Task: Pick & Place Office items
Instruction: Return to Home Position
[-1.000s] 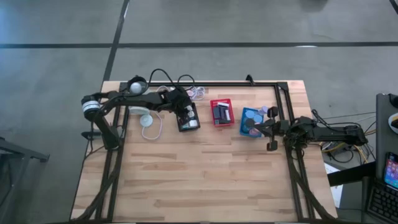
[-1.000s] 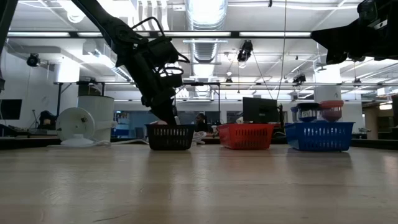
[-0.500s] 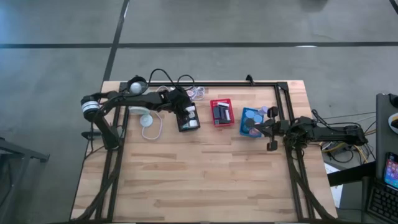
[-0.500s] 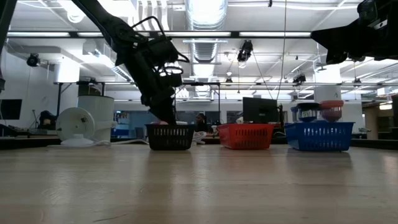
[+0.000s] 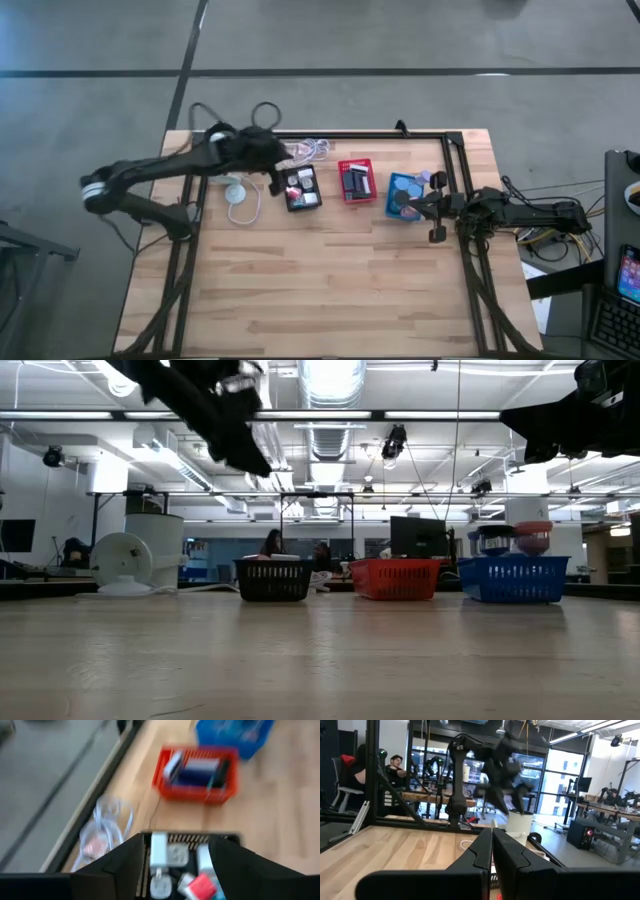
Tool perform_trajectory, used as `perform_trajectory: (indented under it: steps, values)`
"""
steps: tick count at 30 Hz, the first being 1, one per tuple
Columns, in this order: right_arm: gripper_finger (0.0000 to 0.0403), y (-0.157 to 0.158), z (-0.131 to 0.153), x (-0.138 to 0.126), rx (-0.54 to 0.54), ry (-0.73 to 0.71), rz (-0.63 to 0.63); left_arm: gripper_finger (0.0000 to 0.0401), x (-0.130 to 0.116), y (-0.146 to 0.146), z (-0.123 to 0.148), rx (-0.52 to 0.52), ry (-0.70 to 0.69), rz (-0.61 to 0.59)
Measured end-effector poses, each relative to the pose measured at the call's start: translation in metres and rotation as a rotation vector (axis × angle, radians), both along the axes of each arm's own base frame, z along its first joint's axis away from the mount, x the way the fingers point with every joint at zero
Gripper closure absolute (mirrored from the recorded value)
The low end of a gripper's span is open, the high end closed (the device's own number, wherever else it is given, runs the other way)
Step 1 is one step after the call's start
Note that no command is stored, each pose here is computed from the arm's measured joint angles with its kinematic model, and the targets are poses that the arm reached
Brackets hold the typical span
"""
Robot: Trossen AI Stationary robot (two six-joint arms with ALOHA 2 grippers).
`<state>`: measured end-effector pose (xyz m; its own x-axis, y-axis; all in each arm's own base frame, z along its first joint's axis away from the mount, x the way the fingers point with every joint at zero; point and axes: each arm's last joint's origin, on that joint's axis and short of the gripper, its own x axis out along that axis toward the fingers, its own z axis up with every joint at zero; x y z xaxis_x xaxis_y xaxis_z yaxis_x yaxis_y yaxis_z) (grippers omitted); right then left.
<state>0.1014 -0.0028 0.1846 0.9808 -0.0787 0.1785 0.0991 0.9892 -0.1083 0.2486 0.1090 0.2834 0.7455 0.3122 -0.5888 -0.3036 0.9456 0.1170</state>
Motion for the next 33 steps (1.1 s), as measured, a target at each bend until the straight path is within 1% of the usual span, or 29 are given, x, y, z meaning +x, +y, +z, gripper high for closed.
perform_trajectory:
  steps: [3,5,7,10,13,14,15,19,23,27,30,33]
  values:
    - [0.0394,0.000,0.000,0.000,0.000,0.000,0.000,0.0189,-0.020,-0.015,0.022,0.048,-0.111,-0.045]
    - [0.0394,0.000,0.000,0.000,0.005,0.000,0.001,0.0212,-0.034,-0.026,0.034,0.081,-0.167,-0.073]
    - [0.0394,0.000,0.000,0.000,0.007,-0.001,0.001,0.0244,-0.048,-0.037,0.045,0.105,-0.225,-0.096]
    - [0.0394,0.000,0.000,0.000,0.007,-0.001,0.001,0.0305,-0.067,-0.051,0.058,0.129,-0.307,-0.143]
    - [0.0394,0.000,0.000,0.000,0.008,-0.001,0.001,0.0369,-0.084,-0.063,0.063,0.153,-0.366,-0.237]
    - [0.0394,0.000,0.000,0.000,0.011,-0.001,0.001,0.0385,-0.089,-0.067,0.063,0.162,-0.381,-0.266]
    - [0.0394,0.000,0.000,0.000,0.011,-0.001,0.001,0.0392,-0.094,-0.070,0.063,0.168,-0.395,-0.282]
    - [0.0394,0.000,0.000,0.000,0.012,-0.001,0.001,0.0393,-0.113,-0.077,0.061,0.189,-0.450,-0.298]
    - [0.0394,0.000,0.000,0.000,0.011,-0.002,0.001,0.0397,-0.125,-0.081,0.049,0.216,-0.518,-0.307]
    - [0.0394,0.000,0.000,0.000,0.011,-0.001,0.001,0.0395,-0.133,-0.084,0.029,0.233,-0.597,-0.335]
    - [0.0394,0.000,0.000,0.000,0.012,-0.001,0.000,0.0398,-0.134,-0.085,0.010,0.214,-0.640,-0.354]
    - [0.0394,0.000,0.000,0.000,0.012,-0.001,0.000,0.0397,-0.136,-0.086,-0.006,0.197,-0.653,-0.373]
